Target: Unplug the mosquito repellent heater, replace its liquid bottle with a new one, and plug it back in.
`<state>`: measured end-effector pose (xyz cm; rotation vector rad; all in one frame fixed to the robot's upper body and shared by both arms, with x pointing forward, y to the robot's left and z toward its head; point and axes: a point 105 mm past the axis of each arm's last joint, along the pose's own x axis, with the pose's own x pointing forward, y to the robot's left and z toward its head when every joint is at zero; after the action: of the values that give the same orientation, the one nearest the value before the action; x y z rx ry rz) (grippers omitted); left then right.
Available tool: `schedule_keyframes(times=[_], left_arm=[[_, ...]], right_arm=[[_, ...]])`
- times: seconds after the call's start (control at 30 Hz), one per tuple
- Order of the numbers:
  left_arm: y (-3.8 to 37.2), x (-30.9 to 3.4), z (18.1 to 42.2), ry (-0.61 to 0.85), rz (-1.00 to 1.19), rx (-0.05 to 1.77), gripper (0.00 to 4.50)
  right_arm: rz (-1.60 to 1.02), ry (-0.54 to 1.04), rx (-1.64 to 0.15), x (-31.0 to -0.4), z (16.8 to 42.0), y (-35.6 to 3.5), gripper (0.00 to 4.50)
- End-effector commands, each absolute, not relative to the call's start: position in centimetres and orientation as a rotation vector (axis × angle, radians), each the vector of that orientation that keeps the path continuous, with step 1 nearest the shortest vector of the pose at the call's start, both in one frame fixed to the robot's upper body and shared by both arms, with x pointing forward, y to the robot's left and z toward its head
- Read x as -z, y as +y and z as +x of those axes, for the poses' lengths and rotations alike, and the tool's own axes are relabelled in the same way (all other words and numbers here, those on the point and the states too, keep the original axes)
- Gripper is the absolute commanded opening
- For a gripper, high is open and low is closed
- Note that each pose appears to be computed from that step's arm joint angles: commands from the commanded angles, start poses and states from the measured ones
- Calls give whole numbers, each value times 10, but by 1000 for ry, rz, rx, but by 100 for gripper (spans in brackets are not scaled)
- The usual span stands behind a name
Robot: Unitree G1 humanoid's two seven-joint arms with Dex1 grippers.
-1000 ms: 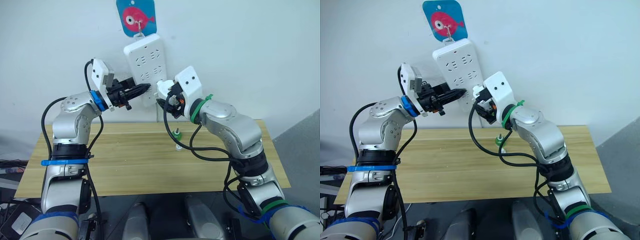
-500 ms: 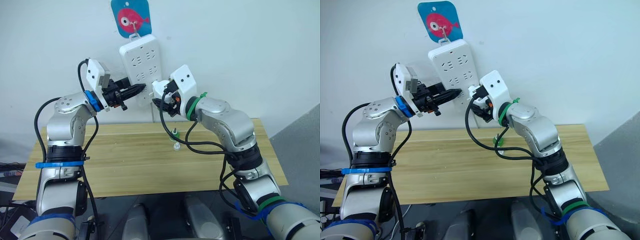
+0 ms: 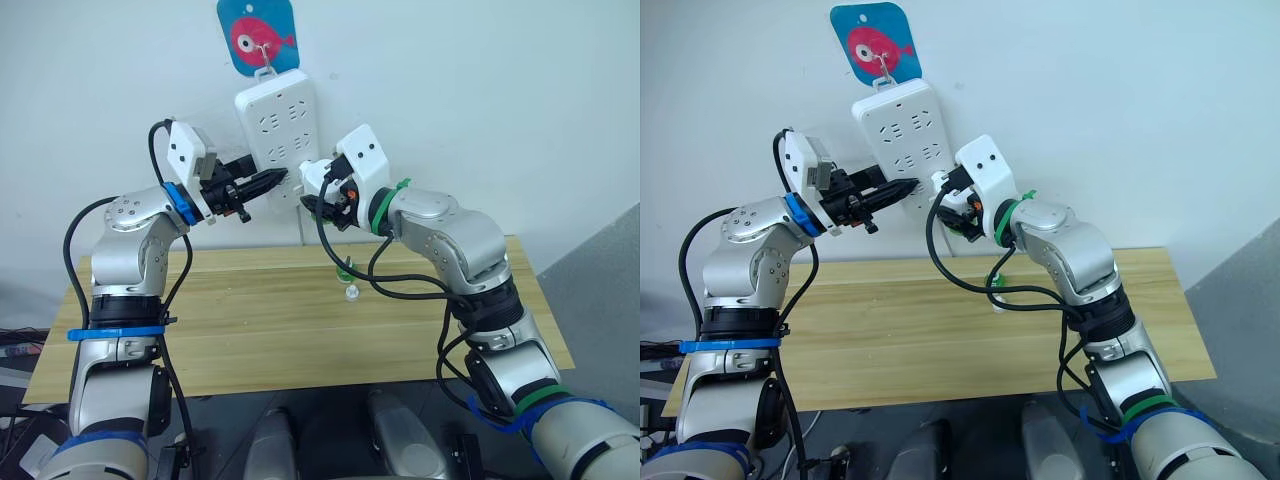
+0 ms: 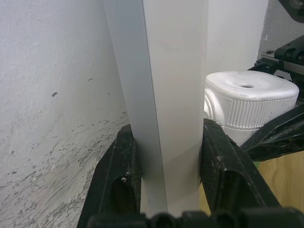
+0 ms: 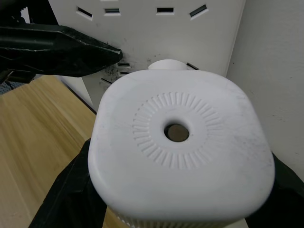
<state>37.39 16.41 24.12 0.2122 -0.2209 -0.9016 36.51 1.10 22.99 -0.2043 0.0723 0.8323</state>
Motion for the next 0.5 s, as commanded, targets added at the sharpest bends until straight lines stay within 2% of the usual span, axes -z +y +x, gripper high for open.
schedule_keyframes(times=[0.03, 0.5], left_arm=[[132, -225, 361, -186, 286, 1067, 130], [128, -229, 361, -203, 249, 1071, 130]], right_arm=[[-180, -77, -797, -272, 368, 13, 305], [-118, -54, -782, -268, 370, 21, 305]])
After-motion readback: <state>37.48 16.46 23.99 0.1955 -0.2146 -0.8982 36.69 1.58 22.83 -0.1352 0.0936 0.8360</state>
